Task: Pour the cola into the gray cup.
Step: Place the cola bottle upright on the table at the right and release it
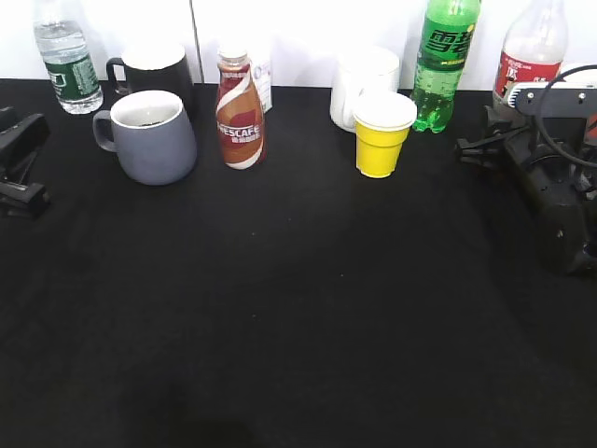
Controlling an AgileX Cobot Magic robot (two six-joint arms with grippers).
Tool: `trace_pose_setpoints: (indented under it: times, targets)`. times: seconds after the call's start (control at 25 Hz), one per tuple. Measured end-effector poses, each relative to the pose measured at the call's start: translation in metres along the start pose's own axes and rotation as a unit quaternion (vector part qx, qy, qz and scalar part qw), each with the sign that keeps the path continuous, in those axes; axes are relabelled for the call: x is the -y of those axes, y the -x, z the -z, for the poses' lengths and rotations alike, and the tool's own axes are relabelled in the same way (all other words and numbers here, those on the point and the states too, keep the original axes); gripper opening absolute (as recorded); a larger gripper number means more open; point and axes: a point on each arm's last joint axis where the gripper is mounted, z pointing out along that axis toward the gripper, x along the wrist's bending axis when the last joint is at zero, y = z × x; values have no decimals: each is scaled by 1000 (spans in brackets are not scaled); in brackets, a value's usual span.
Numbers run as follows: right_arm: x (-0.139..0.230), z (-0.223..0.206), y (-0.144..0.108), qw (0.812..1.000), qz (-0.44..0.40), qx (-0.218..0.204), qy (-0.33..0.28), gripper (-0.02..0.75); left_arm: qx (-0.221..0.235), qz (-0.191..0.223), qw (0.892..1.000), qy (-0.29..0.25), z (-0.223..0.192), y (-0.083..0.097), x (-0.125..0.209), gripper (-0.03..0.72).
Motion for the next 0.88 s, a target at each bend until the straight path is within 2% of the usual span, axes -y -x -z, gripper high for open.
trace_pose_setpoints:
  times: [0.32,0.36,0.48,0.52,0.8,0.88]
  targets:
    - [0,0,0,1000,-1,1,-1,344,0,0,1000,0,0,0,0,235]
    - [0,0,0,1000,-1,1,-1,381,0,0,1000,0,0,0,0,235]
    - [2,0,0,1000,0,0,-7,631,0,0,1000,0,0,0,0,235]
    - [2,0,0,1000,0,-1,-7,651,0,0,1000,0,0,0,0,235]
    - [14,14,4,999,7,2,-37,651,0,0,1000,1,0,0,0,235]
    - [6,22,7,999,6,3,-36,636,0,0,1000,1,0,0,0,235]
